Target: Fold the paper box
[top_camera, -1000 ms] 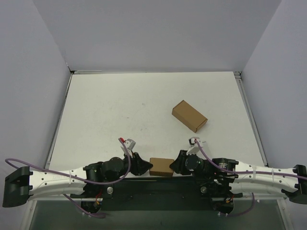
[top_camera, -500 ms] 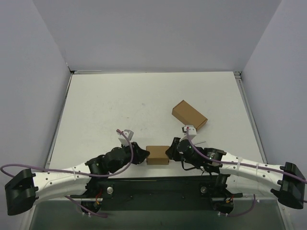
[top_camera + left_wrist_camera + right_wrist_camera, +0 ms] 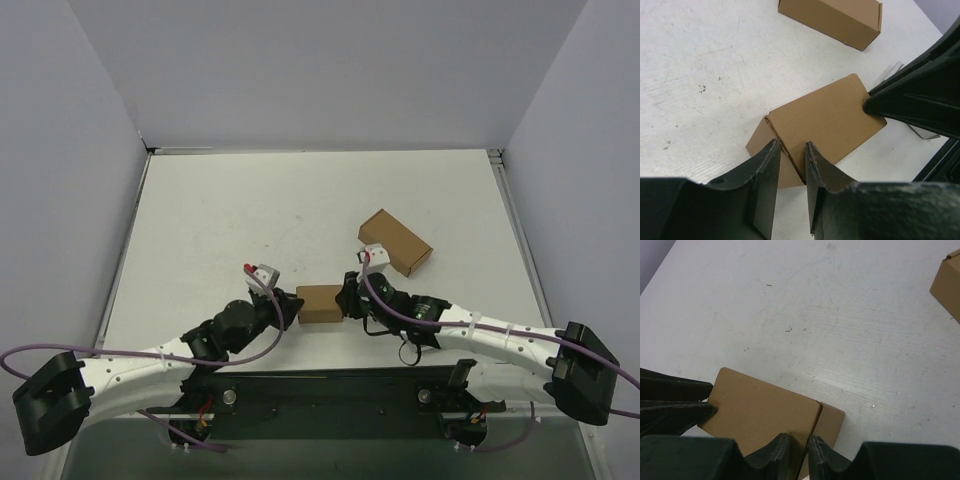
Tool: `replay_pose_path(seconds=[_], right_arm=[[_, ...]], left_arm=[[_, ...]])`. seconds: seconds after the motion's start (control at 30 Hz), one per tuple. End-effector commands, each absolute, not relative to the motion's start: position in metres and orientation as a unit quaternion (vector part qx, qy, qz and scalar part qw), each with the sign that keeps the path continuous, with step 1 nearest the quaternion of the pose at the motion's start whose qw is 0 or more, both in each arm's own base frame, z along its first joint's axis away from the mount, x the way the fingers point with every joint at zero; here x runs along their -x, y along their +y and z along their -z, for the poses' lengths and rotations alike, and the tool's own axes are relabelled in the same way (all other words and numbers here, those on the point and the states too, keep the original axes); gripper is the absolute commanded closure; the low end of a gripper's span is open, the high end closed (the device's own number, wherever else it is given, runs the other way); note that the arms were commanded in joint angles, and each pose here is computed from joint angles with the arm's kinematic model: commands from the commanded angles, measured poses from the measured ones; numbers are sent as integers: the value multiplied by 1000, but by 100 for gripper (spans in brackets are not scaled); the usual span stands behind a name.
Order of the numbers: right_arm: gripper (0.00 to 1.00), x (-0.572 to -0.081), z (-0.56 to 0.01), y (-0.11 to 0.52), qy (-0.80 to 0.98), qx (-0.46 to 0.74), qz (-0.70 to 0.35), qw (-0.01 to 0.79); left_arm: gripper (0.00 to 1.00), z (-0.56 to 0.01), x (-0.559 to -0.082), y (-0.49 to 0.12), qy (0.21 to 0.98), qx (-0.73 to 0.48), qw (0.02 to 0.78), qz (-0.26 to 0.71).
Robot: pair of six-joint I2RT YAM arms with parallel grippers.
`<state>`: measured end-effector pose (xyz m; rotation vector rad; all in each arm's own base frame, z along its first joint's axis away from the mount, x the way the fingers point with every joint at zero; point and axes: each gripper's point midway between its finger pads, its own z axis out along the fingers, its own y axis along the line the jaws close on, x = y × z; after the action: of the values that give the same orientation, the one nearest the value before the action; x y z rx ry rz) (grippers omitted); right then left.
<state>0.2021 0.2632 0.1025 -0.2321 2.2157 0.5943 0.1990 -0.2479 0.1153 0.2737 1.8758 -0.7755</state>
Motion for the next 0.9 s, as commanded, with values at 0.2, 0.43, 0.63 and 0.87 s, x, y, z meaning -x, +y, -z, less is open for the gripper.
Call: replay_pose_path(seconds=[0.2, 0.43, 0.63, 0.87], right_arm=[[75, -136, -90, 275, 849, 156, -286, 417], [54, -124, -85, 262, 855, 138, -298, 401], [32, -119, -81, 247, 860, 126, -297, 395], [25, -119, -62, 243, 874, 153, -279, 367]], left_arm=[[61, -96, -134, -257, 752, -185, 511, 373], [48, -89, -115, -260, 762, -187, 476, 397], [36, -83, -105, -260, 770, -194, 455, 404], [31, -68, -105, -261, 787, -199, 440, 384]])
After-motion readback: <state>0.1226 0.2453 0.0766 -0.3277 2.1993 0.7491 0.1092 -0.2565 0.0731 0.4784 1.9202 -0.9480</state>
